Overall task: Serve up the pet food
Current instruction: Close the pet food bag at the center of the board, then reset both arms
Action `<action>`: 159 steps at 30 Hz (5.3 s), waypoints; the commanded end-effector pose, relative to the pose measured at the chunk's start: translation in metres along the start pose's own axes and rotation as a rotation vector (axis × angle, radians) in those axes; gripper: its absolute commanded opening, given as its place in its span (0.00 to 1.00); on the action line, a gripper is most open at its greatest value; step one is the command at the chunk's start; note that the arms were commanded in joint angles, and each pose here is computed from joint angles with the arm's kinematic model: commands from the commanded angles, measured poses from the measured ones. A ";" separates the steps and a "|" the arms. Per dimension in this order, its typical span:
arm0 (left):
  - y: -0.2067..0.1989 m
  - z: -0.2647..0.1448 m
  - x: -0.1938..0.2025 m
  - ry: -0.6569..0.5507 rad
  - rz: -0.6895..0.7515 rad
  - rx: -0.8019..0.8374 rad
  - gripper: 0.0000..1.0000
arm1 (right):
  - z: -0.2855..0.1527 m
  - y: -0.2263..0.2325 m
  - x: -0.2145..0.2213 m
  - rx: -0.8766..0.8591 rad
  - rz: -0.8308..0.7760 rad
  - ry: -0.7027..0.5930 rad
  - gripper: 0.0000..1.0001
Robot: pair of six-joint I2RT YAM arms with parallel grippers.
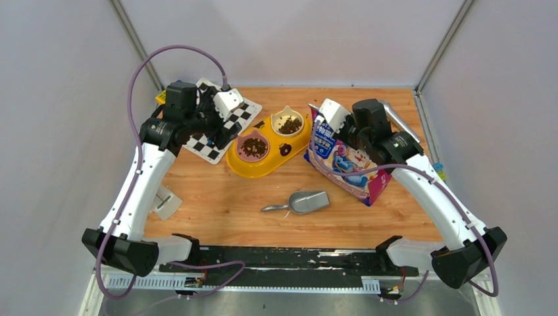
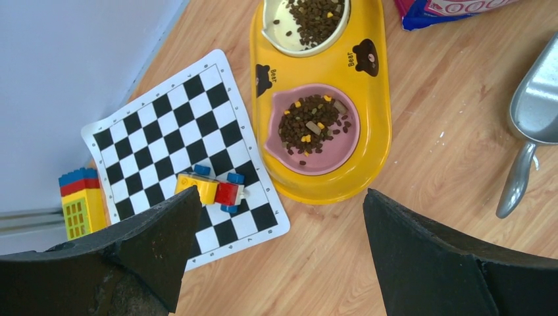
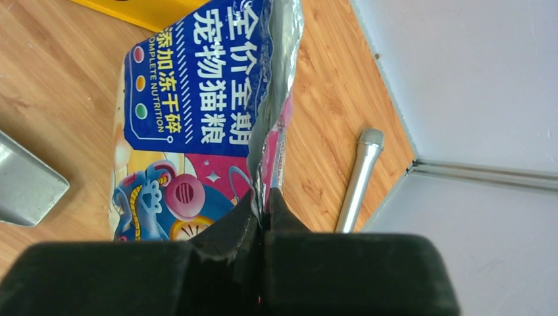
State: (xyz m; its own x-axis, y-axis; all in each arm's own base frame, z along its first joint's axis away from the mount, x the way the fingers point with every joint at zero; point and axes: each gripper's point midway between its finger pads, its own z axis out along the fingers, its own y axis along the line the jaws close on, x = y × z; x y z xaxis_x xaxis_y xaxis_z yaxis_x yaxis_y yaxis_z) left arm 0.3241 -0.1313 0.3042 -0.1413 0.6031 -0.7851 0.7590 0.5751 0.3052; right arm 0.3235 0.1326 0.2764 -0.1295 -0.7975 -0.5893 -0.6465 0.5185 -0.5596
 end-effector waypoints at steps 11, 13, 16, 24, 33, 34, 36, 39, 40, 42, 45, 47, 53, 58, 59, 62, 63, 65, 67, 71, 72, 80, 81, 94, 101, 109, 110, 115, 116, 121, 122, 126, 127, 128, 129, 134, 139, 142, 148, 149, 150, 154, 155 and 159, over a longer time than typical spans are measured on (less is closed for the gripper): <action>0.000 -0.004 -0.010 -0.044 0.001 0.006 1.00 | -0.010 -0.012 -0.039 0.025 0.061 -0.134 0.46; 0.000 -0.004 -0.010 -0.044 0.001 0.006 1.00 | -0.006 -0.010 -0.045 0.011 0.069 -0.146 0.52; 0.000 -0.004 -0.009 -0.042 -0.001 0.008 1.00 | 0.002 -0.015 -0.052 0.033 0.071 -0.150 0.54; -0.001 -0.004 -0.009 -0.043 0.000 0.008 1.00 | 0.030 -0.021 -0.049 0.101 0.056 -0.105 0.50; -0.001 -0.002 -0.008 -0.042 -0.002 0.014 1.00 | 0.016 -0.030 -0.060 0.148 0.083 -0.160 0.00; -0.002 -0.002 -0.008 -0.042 -0.002 0.014 1.00 | 0.015 -0.032 -0.063 0.152 0.092 -0.167 0.00; -0.002 -0.002 -0.008 -0.042 -0.002 0.017 1.00 | 0.019 -0.027 -0.063 0.121 0.093 -0.152 0.01; -0.001 -0.002 -0.008 -0.042 -0.003 0.015 1.00 | 0.023 -0.020 -0.065 0.080 0.105 -0.156 0.48; -0.001 -0.002 -0.008 -0.042 -0.003 0.014 1.00 | 0.024 -0.019 -0.067 0.076 0.108 -0.162 0.54; -0.002 -0.003 -0.009 -0.044 -0.002 0.015 1.00 | 0.024 -0.018 -0.073 0.065 0.114 -0.180 0.58; -0.002 -0.002 -0.008 -0.041 -0.004 0.015 1.00 | 0.030 -0.021 -0.079 0.068 0.120 -0.188 0.59; -0.002 -0.002 -0.008 -0.042 -0.004 0.013 1.00 | 0.036 -0.024 -0.081 0.075 0.120 -0.177 0.59; -0.002 -0.004 -0.008 -0.042 -0.002 0.012 1.00 | 0.053 -0.020 -0.077 0.070 0.115 -0.142 0.08; -0.002 -0.005 -0.008 -0.043 -0.002 0.013 1.00 | 0.045 -0.023 -0.083 0.102 0.125 -0.172 0.00; -0.002 -0.005 -0.009 -0.044 -0.002 0.013 1.00 | 0.043 -0.027 -0.085 0.120 0.131 -0.181 0.00; -0.002 -0.004 -0.009 -0.046 -0.001 0.014 1.00 | 0.044 -0.028 -0.086 0.114 0.133 -0.167 0.10; -0.002 -0.004 -0.009 -0.046 -0.002 0.014 1.00 | 0.044 -0.027 -0.085 0.111 0.130 -0.154 0.31; -0.002 -0.006 -0.010 -0.047 -0.002 0.012 1.00 | 0.038 -0.027 -0.081 0.119 0.124 -0.146 0.55; -0.002 -0.007 -0.010 -0.046 0.000 0.011 1.00 | 0.028 -0.027 -0.076 0.121 0.113 -0.142 0.64; -0.002 -0.007 -0.009 -0.043 0.002 0.011 1.00 | 0.011 -0.019 -0.055 0.105 0.081 -0.087 0.70; -0.002 -0.007 -0.009 -0.043 0.000 0.011 1.00 | 0.008 -0.018 -0.049 0.109 0.072 -0.072 0.70; -0.002 -0.008 -0.013 -0.051 -0.003 0.015 1.00 | -0.009 -0.016 -0.009 0.147 0.053 0.003 0.67; -0.002 -0.008 -0.013 -0.051 -0.003 0.015 1.00 | -0.012 -0.016 -0.005 0.146 0.056 0.011 0.65; -0.003 -0.011 -0.014 -0.055 0.000 0.014 1.00 | -0.025 -0.009 0.015 0.064 0.123 0.066 0.00; -0.003 -0.013 -0.014 -0.054 0.005 0.007 1.00 | -0.033 -0.006 0.026 0.062 0.123 0.106 0.67; -0.003 -0.014 -0.015 -0.058 0.005 0.009 1.00 | -0.036 -0.012 0.040 0.104 0.131 0.136 0.00; -0.003 -0.014 -0.015 -0.058 0.006 0.008 1.00 | -0.037 -0.015 0.040 0.111 0.142 0.132 0.00; -0.003 -0.017 -0.016 -0.062 0.010 0.003 1.00 | -0.050 -0.037 0.022 0.193 0.173 0.036 0.00; -0.002 -0.017 -0.016 -0.062 0.011 0.001 1.00 | -0.050 -0.036 0.021 0.176 0.177 0.036 0.09; 0.001 -0.020 -0.017 -0.060 0.015 -0.018 1.00 | -0.051 -0.025 0.032 0.139 0.159 0.079 0.72; 0.001 -0.021 -0.018 -0.060 0.016 -0.020 1.00 | -0.051 -0.023 0.036 0.139 0.155 0.093 0.72; 0.001 -0.023 -0.019 -0.062 0.018 -0.023 1.00 | -0.053 -0.013 0.052 0.114 0.144 0.140 0.65; 0.001 -0.022 -0.019 -0.063 0.018 -0.021 1.00 | -0.053 -0.011 0.055 0.106 0.145 0.150 0.57; 0.001 -0.022 -0.019 -0.062 0.018 -0.021 1.00 | -0.053 -0.010 0.057 0.100 0.146 0.156 0.48; 0.001 -0.022 -0.020 -0.065 0.019 -0.021 1.00 | -0.053 -0.007 0.059 0.083 0.152 0.159 0.37; 0.003 -0.024 -0.024 -0.076 0.021 -0.024 1.00 | -0.056 -0.021 0.060 0.104 0.204 0.141 0.00; 0.004 -0.027 -0.026 -0.079 0.025 -0.033 1.00 | -0.065 -0.036 0.041 0.154 0.226 0.051 0.15; 0.008 -0.027 -0.024 -0.070 0.018 -0.058 1.00 | -0.070 -0.036 0.033 0.148 0.244 0.014 0.71; 0.035 -0.031 -0.003 0.009 -0.056 -0.243 1.00 | -0.119 -0.061 0.003 0.298 0.337 -0.186 1.00; 0.039 -0.034 0.000 0.015 -0.071 -0.282 1.00 | -0.132 -0.066 -0.002 0.330 0.359 -0.234 1.00; 0.047 -0.040 0.006 0.040 -0.105 -0.348 1.00 | -0.144 -0.069 -0.006 0.359 0.385 -0.279 1.00; 0.052 -0.060 0.021 0.028 -0.165 -0.468 1.00 | -0.191 -0.075 -0.008 0.456 0.494 -0.437 1.00; 0.048 -0.064 0.026 0.020 -0.172 -0.479 1.00 | -0.201 -0.076 -0.005 0.488 0.520 -0.466 1.00; 0.033 -0.079 0.048 0.025 -0.198 -0.510 1.00 | -0.241 -0.075 0.023 0.666 0.624 -0.519 1.00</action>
State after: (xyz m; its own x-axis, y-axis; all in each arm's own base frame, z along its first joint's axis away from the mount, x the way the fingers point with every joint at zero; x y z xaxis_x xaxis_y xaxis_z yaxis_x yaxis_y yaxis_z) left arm 0.3074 -0.0580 0.3061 -0.2910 0.5329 -0.7946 0.4354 0.8133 0.3861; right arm 0.2087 0.0217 0.4309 0.0556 -0.3205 -0.9456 -0.1428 0.9348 -0.3252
